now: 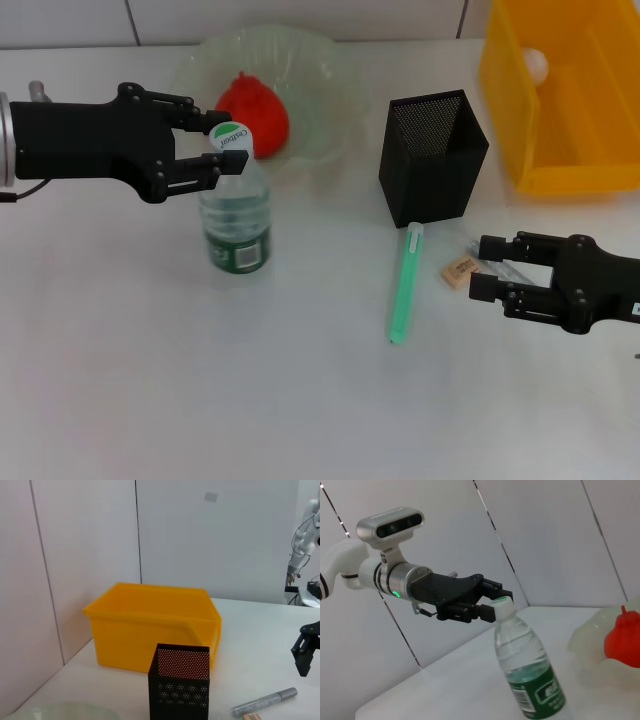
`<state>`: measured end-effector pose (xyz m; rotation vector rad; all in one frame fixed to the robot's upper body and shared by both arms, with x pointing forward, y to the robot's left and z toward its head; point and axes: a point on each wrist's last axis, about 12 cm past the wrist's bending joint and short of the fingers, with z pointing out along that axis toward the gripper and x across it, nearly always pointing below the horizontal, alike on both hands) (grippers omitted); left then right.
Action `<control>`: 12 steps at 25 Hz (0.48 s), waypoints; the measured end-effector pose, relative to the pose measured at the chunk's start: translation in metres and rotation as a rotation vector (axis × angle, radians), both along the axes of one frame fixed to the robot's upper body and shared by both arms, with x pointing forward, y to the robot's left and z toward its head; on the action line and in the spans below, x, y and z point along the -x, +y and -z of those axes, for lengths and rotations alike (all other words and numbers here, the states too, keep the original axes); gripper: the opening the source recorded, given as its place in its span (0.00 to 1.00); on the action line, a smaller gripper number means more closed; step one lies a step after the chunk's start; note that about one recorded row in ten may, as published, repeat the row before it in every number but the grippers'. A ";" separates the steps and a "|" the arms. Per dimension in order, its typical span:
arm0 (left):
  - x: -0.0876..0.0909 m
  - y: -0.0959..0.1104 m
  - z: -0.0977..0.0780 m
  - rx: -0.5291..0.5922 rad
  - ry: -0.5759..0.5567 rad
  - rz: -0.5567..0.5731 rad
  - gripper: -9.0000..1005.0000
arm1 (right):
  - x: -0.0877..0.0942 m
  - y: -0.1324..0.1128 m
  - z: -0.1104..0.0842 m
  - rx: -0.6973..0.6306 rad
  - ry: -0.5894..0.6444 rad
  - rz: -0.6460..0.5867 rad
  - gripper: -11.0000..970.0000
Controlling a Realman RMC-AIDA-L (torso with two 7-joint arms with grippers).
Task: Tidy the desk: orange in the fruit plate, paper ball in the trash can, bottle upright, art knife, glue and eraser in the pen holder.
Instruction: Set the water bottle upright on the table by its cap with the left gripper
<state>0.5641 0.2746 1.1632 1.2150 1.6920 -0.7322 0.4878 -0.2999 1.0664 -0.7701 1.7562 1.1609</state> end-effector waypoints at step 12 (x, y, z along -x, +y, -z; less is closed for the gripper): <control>-0.001 0.000 0.004 -0.004 -0.005 -0.024 0.44 | 0.001 0.000 0.001 -0.002 0.002 0.002 0.66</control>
